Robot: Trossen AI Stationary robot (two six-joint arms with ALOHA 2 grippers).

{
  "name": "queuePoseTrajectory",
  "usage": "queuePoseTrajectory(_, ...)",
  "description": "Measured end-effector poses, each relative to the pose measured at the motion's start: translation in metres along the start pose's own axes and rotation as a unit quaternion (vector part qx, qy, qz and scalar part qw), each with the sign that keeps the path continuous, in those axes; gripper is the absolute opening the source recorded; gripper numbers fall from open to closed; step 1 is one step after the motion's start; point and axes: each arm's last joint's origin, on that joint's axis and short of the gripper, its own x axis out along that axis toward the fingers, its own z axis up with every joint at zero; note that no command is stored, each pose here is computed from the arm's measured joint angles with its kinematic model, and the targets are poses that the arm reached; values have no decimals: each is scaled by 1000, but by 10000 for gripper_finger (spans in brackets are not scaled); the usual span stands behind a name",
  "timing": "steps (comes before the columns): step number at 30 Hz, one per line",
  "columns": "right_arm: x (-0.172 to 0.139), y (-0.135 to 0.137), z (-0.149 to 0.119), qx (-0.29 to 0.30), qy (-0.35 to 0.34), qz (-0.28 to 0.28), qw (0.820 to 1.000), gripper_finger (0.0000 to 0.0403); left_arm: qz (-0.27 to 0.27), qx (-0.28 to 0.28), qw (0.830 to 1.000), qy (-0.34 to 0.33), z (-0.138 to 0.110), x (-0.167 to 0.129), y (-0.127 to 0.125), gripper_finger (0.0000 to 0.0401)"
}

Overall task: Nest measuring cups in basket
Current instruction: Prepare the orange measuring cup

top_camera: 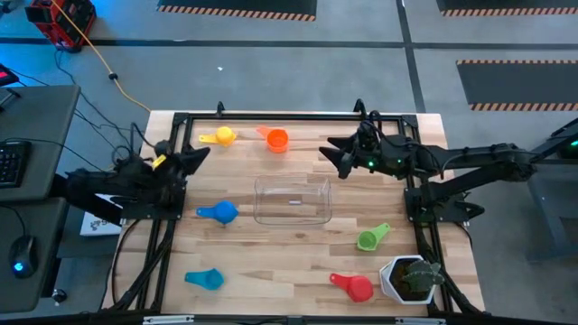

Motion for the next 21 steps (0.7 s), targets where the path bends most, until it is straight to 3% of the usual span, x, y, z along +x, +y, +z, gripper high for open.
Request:
queuePoseTrajectory(5, -2, -4, 3, -3, -3, -13, 1000, 268, 75, 50, 993, 80, 23, 25, -24, 111)
queuePoseTrajectory(11, -13, -13, 6, -13, 22, -26, 999, 268, 159, 90, 966, 181, 39, 52, -41, 178)
queuePoseTrajectory(16, -34, -25, 6, -19, 69, -53, 996, 268, 201, 92, 945, 241, 41, 64, -42, 208)
queuePoseTrajectory(21, -52, -36, 3, -12, 111, -86, 990, 268, 223, 69, 938, 256, 35, 71, -38, 218)
